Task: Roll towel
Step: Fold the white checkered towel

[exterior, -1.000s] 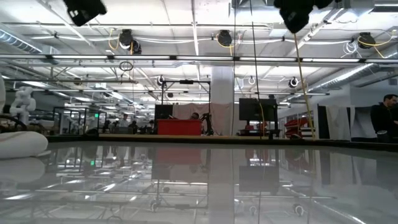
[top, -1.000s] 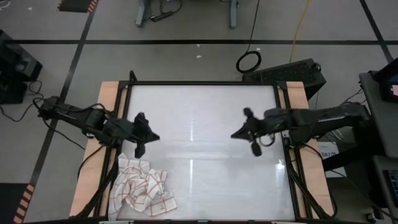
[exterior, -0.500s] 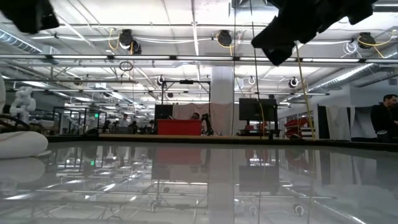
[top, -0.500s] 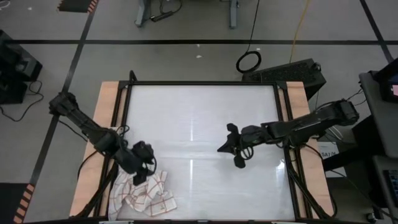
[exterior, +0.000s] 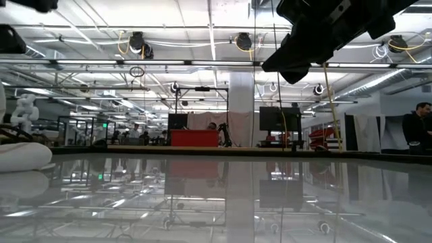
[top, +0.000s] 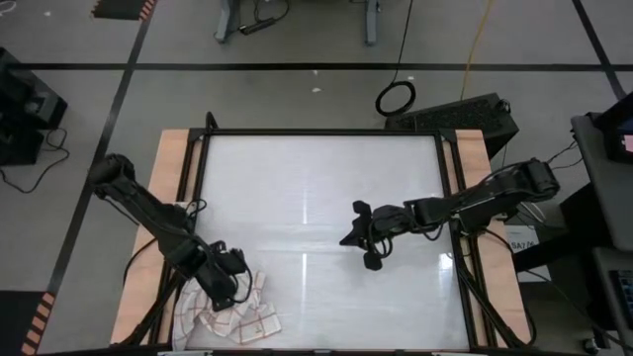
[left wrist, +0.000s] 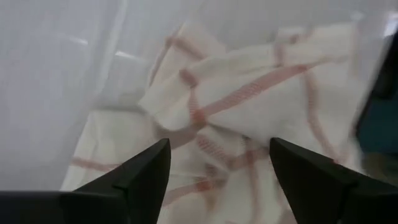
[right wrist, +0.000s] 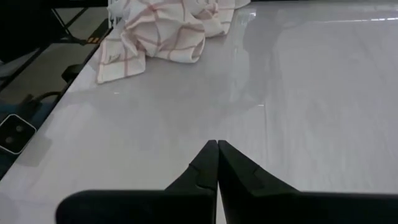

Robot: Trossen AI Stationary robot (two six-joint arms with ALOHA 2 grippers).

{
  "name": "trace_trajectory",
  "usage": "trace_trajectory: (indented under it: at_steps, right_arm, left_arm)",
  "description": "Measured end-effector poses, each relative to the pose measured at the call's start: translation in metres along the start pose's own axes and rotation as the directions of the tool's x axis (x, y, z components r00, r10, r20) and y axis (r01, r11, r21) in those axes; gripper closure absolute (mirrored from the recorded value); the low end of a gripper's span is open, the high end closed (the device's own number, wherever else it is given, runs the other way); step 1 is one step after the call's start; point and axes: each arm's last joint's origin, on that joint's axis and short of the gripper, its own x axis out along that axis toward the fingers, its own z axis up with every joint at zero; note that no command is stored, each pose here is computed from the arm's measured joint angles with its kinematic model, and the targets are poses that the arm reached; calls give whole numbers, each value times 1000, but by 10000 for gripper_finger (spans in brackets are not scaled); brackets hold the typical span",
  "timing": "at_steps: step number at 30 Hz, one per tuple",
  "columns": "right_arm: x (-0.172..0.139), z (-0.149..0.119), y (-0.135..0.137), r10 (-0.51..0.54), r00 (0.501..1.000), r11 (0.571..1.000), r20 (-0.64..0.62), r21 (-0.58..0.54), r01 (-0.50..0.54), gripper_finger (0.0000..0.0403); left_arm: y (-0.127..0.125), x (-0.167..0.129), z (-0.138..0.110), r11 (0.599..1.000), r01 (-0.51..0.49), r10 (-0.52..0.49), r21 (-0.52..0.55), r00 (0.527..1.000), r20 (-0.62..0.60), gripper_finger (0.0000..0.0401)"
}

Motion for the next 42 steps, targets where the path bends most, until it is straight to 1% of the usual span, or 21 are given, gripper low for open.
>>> trace_trajectory:
  at_steps: [2, 4, 6, 9, 10, 11, 13, 16, 21, 24, 27, 32, 35, 37, 39, 42]
  right_arm:
    - [1, -2, 0, -1, 1000, 1000, -11, -4, 1, 403]
    - [1, -1, 0, -1, 1000, 1000, -9, -10, 1, 403]
    - [2, -1, 0, -1, 1000, 1000, -7, -10, 1, 403]
    - [2, -2, 1, 5, 1000, 1000, -13, -3, -5, 403]
    - [2, -2, 1, 6, 1000, 1000, -11, 0, -6, 403]
    - [3, -3, 2, 8, 1000, 1000, -13, 2, -8, 403]
    - [5, -5, 4, 13, 1000, 1000, -27, -1, -13, 403]
    - [9, -7, 8, 25, 999, 1000, -32, -3, -25, 403]
    - [15, -11, 15, 41, 999, 999, -30, 21, -40, 403]
    - [19, -12, 21, 11, 1000, 1000, -7, 18, -11, 403]
    - [22, -12, 25, -26, 999, 1000, 27, 9, 25, 403]
    - [26, -11, 30, -56, 995, 998, 82, 5, 56, 403]
    - [27, -8, 33, -64, 991, 998, 119, -14, 66, 402]
    - [26, -8, 33, -110, 986, 993, 128, -23, 114, 398]
    - [26, -8, 32, -187, 972, 981, 141, -17, 191, 386]
    - [25, -7, 28, -310, 936, 949, 168, -9, 316, 355]
  left_arm:
    - [-4, 7, 1, 999, 12, -11, 32, 1000, -27, 154]
    - [-9, 14, 3, 998, 33, -31, 61, 999, -36, 195]
    - [-12, 18, 5, 995, 50, -47, 91, 998, -29, 250]
    - [-13, 22, 9, 991, 48, -47, 126, 999, -10, 349]
    - [-11, 22, 11, 992, 32, -33, 119, 999, 7, 374]
    - [-9, 22, 14, 994, 11, -14, 108, 999, 29, 385]
    - [-5, 19, 19, 995, -18, 10, 96, 996, 85, 386]
    - [0, 13, 29, 992, -38, 17, 124, 986, 165, 388]
    - [12, 1, 46, 979, -92, 48, 180, 971, 235, 395]
    - [14, -12, 58, 968, -130, 59, 212, 948, 314, 395]
    - [16, -29, 70, 954, -201, 93, 223, 904, 418, 395]
    - [15, -59, 89, 914, -341, 160, 219, 800, 578, 395]
    - [13, -76, 97, 885, -415, 193, 212, 740, 644, 395]
    - [11, -89, 103, 873, -448, 207, 190, 696, 687, 395]
    - [9, -102, 107, 864, -473, 216, 175, 661, 719, 395]
    - [6, -119, 112, 857, -483, 199, 180, 633, 748, 396]
